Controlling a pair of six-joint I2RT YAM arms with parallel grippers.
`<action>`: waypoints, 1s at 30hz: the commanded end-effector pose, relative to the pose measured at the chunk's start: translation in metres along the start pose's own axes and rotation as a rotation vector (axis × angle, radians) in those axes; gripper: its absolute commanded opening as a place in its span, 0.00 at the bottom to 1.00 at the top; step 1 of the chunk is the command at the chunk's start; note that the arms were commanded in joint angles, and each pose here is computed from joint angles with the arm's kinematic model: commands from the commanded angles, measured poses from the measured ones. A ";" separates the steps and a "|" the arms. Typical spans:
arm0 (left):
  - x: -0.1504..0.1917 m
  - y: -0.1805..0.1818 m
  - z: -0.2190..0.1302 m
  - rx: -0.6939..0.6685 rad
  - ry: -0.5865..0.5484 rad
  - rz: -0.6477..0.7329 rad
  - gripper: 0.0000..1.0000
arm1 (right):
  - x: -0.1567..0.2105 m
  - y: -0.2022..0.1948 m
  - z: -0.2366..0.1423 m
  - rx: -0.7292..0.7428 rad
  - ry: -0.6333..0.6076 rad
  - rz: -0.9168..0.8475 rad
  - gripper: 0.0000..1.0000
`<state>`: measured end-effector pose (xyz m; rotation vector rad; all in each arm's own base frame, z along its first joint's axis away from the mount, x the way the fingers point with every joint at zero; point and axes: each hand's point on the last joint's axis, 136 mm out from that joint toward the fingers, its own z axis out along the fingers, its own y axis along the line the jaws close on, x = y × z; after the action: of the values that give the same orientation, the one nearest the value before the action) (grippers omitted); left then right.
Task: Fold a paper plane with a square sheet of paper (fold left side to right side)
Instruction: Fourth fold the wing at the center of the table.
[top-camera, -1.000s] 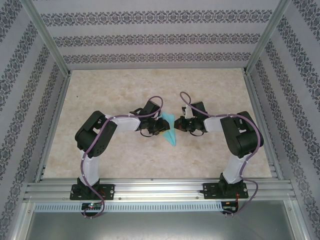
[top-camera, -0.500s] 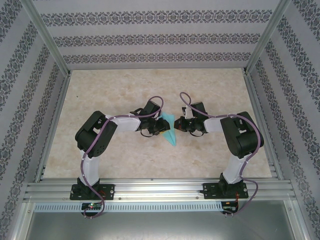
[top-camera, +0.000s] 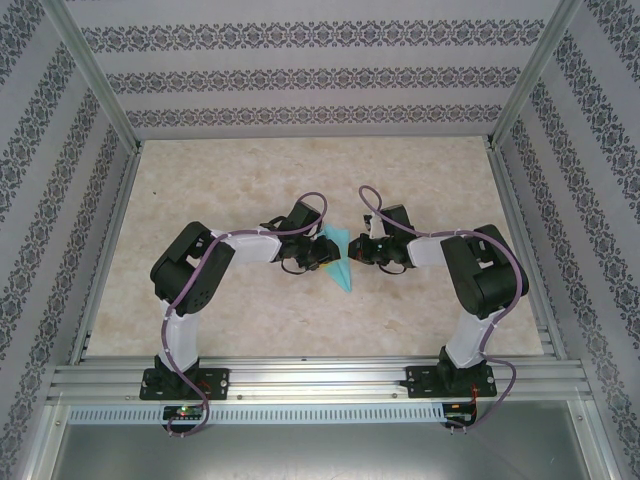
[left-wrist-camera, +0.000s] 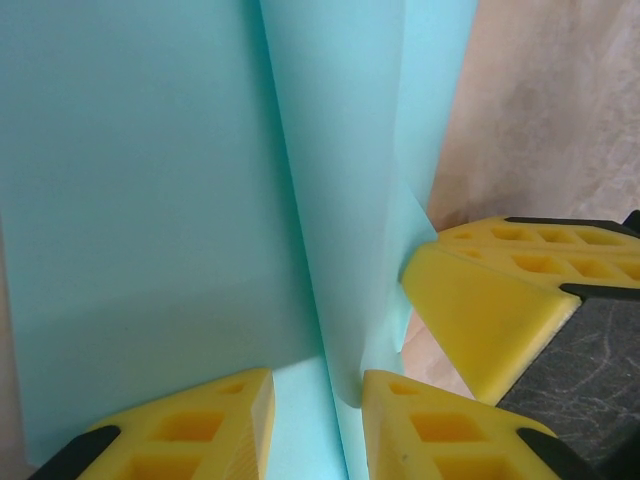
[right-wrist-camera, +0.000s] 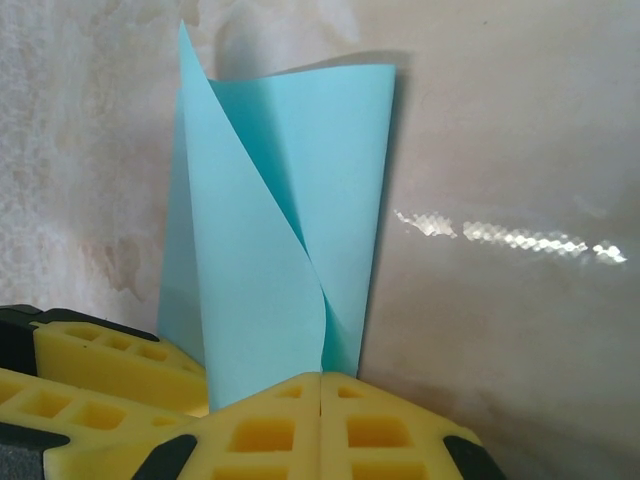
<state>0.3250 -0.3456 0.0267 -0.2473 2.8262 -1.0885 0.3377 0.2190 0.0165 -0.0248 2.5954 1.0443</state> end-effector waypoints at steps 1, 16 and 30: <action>0.007 0.007 0.011 -0.032 0.022 0.000 0.32 | 0.012 -0.001 0.001 0.016 0.026 0.008 0.05; 0.006 -0.001 0.005 -0.013 0.015 0.008 0.32 | 0.025 -0.019 0.004 0.081 0.059 0.039 0.05; -0.004 -0.031 -0.022 0.011 -0.026 0.066 0.34 | 0.028 -0.024 0.005 0.097 0.072 0.033 0.05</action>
<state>0.3260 -0.3465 0.0361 -0.2395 2.8359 -1.0709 0.3372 0.2183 0.0146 -0.0199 2.5998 1.0256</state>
